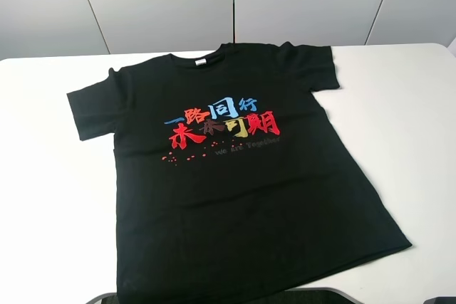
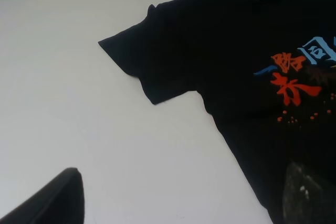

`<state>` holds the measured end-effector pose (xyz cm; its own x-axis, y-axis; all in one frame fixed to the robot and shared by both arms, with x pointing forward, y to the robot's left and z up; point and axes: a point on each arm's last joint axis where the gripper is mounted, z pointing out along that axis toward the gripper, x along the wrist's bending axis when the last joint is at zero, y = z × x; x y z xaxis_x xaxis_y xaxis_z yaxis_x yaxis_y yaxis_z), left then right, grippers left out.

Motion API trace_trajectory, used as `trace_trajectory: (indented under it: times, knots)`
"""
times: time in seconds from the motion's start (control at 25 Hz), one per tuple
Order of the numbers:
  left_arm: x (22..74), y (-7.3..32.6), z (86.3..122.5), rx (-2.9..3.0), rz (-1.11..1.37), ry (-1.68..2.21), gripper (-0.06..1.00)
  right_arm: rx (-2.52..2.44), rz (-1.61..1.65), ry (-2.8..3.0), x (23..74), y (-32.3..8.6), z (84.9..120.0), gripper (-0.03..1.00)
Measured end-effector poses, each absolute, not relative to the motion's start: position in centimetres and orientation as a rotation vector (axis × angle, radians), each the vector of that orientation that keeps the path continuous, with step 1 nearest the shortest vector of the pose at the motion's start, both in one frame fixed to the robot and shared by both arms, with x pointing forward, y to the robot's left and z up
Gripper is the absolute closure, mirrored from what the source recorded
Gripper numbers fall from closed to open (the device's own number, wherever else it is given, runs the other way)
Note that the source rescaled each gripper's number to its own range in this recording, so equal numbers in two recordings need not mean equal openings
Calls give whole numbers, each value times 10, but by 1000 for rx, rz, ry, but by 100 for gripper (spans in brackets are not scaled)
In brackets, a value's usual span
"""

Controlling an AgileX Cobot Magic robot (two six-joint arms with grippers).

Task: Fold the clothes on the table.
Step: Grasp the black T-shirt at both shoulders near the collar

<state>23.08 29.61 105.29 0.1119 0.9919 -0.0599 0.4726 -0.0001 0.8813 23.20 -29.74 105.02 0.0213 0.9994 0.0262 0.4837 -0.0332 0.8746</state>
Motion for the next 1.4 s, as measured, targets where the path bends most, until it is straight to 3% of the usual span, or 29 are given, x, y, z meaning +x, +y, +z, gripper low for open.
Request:
trace_trajectory:
  times: [0.44,0.8,1.12,1.4]
  knots:
    - [231,295,1053,1584,814,1467,-4,1588,923,1557,231,-298,1051,-3]
    - [241,295,1066,1592,802,1479,-4,1551,925,1517,225,-300,1081,-3]
    - [284,292,1110,1748,790,1475,-4,1609,859,1703,273,-295,1099,-3]
    - [354,287,1124,1951,722,1485,-4,1640,817,1910,333,-288,1096,-3]
